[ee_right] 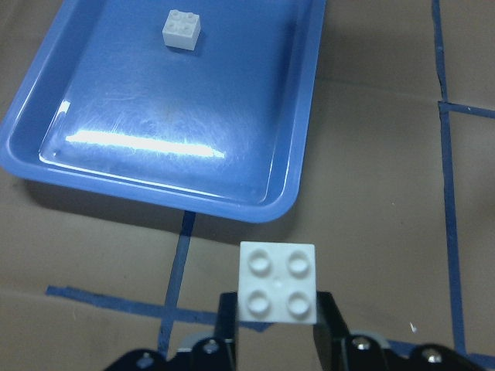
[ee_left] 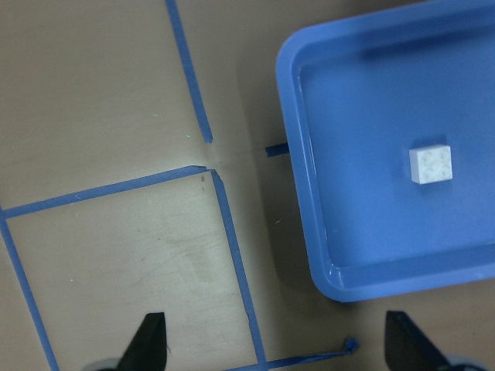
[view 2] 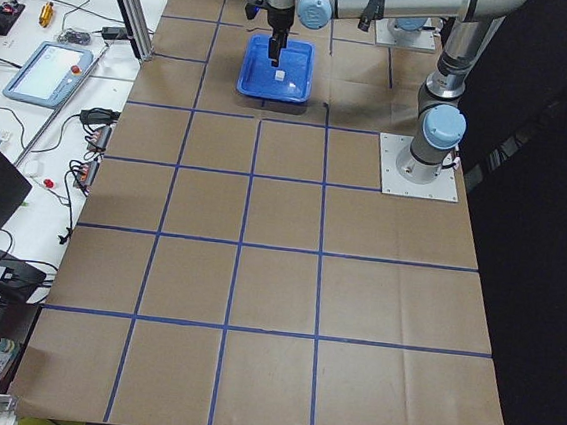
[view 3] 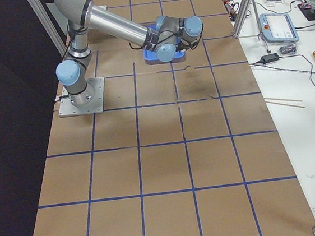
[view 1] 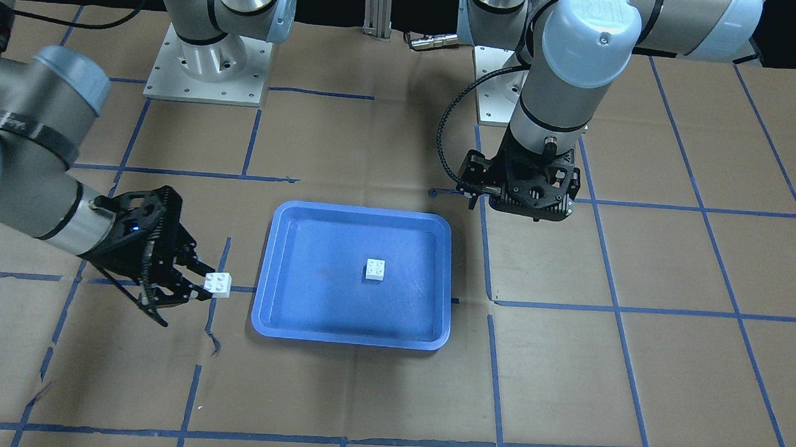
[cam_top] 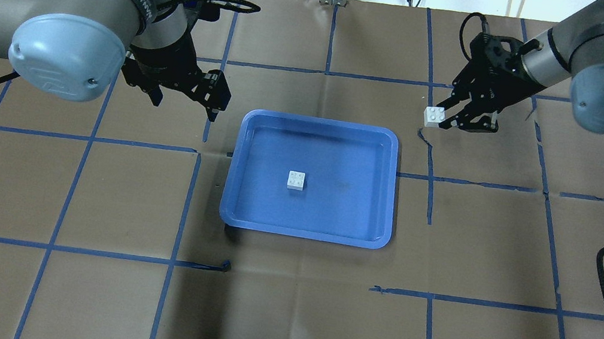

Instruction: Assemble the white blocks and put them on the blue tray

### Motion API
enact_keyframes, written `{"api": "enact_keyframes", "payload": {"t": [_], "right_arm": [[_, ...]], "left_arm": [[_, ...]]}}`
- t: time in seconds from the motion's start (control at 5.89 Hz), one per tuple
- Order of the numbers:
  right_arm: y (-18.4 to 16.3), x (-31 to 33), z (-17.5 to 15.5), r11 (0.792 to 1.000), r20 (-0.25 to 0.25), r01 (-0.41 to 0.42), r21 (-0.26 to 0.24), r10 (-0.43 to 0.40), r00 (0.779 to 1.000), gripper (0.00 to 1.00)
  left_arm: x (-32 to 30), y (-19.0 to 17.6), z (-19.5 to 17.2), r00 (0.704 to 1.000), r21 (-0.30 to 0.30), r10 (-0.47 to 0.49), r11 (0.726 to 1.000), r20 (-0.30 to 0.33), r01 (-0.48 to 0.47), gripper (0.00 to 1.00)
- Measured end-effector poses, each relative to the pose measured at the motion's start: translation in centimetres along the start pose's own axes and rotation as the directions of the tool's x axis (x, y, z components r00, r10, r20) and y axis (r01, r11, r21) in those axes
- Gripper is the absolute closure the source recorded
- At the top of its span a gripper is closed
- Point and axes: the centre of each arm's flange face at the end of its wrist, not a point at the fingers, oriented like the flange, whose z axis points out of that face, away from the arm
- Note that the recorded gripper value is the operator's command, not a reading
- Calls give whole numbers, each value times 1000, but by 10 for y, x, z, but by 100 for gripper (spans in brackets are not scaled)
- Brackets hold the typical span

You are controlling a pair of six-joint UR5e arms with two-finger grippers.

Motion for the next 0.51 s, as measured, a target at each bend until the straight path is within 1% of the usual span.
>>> {"api": "enact_keyframes", "payload": {"t": [0.34, 0.51], "right_arm": [[-51, -37, 55, 997, -68, -76, -11, 75, 995, 88], [-74, -57, 84, 995, -106, -101, -5, 100, 989, 88]], "left_arm": [[-11, -3, -3, 1000, 7, -30, 1000, 0, 30, 1], [-19, -6, -7, 999, 1, -45, 999, 0, 45, 1]]}}
